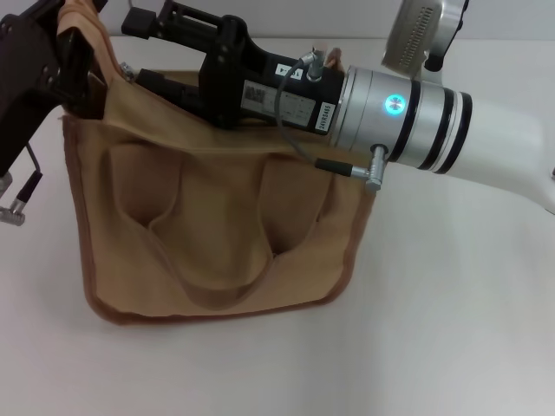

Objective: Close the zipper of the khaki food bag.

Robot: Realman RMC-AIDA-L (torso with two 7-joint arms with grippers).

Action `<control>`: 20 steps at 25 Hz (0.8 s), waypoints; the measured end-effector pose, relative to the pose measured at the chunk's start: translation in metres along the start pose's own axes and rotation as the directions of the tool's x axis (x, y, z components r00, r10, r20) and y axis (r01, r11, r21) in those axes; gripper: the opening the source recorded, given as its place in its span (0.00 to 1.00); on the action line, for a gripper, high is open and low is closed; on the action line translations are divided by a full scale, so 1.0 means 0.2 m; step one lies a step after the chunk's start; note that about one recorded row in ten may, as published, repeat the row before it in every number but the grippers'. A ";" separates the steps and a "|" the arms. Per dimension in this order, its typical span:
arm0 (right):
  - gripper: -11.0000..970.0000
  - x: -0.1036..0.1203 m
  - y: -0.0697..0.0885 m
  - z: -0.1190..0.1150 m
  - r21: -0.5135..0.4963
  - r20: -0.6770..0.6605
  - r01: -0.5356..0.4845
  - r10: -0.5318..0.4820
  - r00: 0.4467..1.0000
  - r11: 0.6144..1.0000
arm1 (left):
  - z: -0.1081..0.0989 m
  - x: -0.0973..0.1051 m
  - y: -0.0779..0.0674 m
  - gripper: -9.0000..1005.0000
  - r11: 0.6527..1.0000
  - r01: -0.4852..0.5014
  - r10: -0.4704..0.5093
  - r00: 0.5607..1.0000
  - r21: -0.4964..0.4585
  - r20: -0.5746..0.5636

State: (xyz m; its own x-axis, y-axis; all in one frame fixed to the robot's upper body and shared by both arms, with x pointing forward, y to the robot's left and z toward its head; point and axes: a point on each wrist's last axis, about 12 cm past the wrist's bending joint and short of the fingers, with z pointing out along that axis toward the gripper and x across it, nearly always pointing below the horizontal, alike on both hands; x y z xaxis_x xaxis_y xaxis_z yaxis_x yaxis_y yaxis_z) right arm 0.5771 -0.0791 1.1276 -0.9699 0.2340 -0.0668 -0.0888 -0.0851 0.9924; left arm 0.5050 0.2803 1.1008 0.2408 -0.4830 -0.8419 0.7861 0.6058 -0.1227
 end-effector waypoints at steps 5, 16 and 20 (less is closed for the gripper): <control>0.80 0.00 -0.01 0.00 0.006 0.009 0.000 0.000 1.000 1.000 | 0.02 0.01 0.00 0.03 1.000 0.007 -0.007 1.000 0.007 0.001; 0.79 -0.01 0.02 0.02 0.000 0.010 0.018 -0.018 1.000 1.000 | 0.03 0.01 0.00 0.03 1.000 0.011 -0.011 1.000 0.009 0.001; 0.79 -0.02 0.03 0.03 -0.004 0.015 0.023 -0.023 1.000 1.000 | 0.03 0.02 -0.01 0.03 1.000 0.018 -0.018 1.000 0.009 0.000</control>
State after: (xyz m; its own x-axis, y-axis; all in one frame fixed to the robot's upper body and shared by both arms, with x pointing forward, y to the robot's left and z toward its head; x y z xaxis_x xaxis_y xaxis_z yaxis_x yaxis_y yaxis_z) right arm 0.5824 -0.0742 1.1337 -0.9643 0.2499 -0.0877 -0.1118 -0.0837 0.9902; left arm 0.5086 0.2739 1.1012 0.2269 -0.4937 -0.8395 0.7953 0.5914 -0.1328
